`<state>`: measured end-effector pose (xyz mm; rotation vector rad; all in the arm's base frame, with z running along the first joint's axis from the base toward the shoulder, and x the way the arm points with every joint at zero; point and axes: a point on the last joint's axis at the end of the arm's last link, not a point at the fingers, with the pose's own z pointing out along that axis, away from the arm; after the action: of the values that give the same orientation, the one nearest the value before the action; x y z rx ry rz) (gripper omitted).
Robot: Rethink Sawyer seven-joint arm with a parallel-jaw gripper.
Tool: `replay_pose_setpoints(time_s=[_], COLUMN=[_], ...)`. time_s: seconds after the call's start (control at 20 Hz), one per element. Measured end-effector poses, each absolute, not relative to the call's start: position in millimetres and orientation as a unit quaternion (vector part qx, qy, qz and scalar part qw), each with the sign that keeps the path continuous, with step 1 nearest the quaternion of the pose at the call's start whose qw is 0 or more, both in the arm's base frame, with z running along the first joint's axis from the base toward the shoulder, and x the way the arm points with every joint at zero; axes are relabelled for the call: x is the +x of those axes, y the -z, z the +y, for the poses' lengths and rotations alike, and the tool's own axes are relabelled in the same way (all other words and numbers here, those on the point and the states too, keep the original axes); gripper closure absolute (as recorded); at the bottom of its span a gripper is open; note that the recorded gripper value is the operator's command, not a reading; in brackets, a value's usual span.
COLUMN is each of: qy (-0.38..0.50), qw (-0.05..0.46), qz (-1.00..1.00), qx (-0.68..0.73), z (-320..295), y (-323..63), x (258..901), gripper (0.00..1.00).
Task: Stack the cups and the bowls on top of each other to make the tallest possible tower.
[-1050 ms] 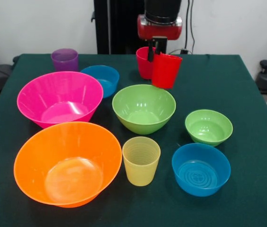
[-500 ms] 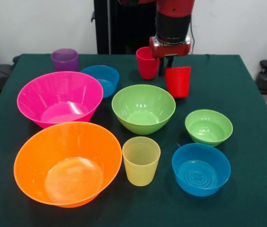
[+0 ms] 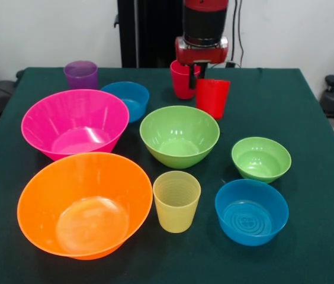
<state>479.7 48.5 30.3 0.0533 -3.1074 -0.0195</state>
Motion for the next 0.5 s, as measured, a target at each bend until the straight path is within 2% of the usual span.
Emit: replay_pose_setpoints(time_s=[0.05,0.3,0.5], qy=[0.008,-0.002,-0.01], qw=[0.021,0.035,0.042], qz=[-1.0,-0.998,-0.997], qx=[-0.013,-0.059,-0.064], z=[36.7,15.2,15.0], y=[-49.6,-91.1,-113.2], x=[488.9,506.9,514.6], gripper=[1.0,1.0,1.0])
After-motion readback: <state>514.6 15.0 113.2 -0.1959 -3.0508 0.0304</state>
